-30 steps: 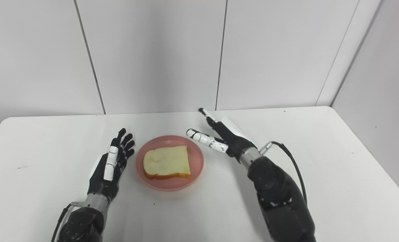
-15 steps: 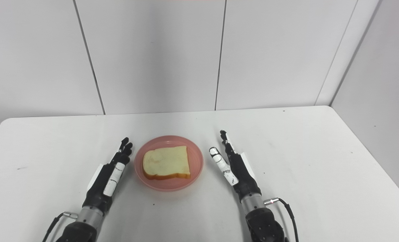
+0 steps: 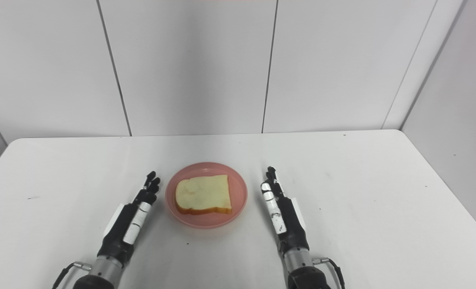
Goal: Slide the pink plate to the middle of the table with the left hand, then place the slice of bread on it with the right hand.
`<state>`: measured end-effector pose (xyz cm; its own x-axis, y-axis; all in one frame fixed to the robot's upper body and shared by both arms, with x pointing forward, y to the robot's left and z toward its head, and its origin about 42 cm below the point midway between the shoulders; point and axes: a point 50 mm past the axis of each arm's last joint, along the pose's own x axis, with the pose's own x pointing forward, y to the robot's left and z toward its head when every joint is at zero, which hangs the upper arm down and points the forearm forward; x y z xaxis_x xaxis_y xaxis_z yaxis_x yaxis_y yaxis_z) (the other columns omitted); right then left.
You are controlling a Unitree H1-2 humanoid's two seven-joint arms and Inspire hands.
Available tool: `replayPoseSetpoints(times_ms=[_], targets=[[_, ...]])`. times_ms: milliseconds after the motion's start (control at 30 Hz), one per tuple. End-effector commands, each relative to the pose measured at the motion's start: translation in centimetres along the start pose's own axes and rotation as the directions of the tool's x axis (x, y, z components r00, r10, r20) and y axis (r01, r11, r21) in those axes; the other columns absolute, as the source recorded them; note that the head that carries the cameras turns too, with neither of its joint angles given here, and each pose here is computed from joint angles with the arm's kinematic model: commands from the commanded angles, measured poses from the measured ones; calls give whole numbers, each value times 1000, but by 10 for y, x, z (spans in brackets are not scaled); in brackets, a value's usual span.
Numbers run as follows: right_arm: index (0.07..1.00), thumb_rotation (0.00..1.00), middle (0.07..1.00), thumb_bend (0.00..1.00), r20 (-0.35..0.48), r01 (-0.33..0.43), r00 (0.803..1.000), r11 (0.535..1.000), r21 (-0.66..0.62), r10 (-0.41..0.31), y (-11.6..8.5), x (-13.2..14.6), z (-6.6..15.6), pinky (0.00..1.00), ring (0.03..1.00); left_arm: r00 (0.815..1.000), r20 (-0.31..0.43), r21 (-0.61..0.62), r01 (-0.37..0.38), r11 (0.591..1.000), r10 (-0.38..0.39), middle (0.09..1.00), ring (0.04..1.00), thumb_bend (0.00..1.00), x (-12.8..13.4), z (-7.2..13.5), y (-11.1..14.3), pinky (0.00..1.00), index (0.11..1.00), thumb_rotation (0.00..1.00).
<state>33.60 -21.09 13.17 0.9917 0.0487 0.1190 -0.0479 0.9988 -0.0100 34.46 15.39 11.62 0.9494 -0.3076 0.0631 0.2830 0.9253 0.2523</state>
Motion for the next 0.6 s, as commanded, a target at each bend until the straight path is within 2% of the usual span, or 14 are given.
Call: replayPoseSetpoints(times_ms=[0, 67, 167, 233, 300, 367, 500, 567], targets=[[1000, 1000, 1000, 306, -28, 1, 1000, 1000, 4, -1, -1, -4, -7, 1000, 1000, 998, -57, -26, 0, 1000, -1, 1000, 1000, 670, -8, -14, 3, 1000, 1000, 1000], [1000, 1000, 1000, 287, -44, -9, 999, 1000, 5, 9, -2, -5, -10, 1000, 1000, 997, -76, -71, 5, 997, -11, 1000, 1000, 672, -6, -16, 3, 1000, 1000, 1000], [1000, 1000, 1000, 261, -55, -7, 998, 1000, 21, 8, -3, -5, -11, 1000, 1000, 993, -114, -166, 8, 986, -27, 1000, 1000, 745, -1, -17, 0, 1000, 1000, 1000], [1000, 1000, 1000, 251, -55, -10, 998, 1000, 23, 11, -4, -5, -11, 1000, 1000, 990, -132, -217, 14, 976, -43, 1000, 1000, 756, 3, -16, -1, 1000, 1000, 1000], [1000, 1000, 1000, 227, -63, -11, 998, 1000, 25, 12, -4, -6, -11, 1000, 1000, 995, -97, -64, -19, 998, 13, 1000, 1000, 701, -4, -16, 1, 970, 1000, 1000], [1000, 1000, 1000, 214, -67, -13, 998, 1000, 28, 15, -4, -6, -12, 1000, 1000, 997, -63, -1, -35, 999, 35, 1000, 1000, 661, -6, -14, 0, 984, 1000, 1000], [1000, 1000, 1000, 218, -68, -22, 997, 999, 31, 24, -5, -7, -13, 1000, 1000, 997, -67, 28, -34, 999, 36, 1000, 1000, 623, -5, -12, -2, 966, 1000, 1000], [1000, 1000, 1000, 224, -71, -25, 997, 999, 25, 27, -7, -6, -13, 1000, 1000, 996, -84, -30, -23, 999, 20, 1000, 1000, 644, -4, -13, -4, 984, 1000, 1000]])
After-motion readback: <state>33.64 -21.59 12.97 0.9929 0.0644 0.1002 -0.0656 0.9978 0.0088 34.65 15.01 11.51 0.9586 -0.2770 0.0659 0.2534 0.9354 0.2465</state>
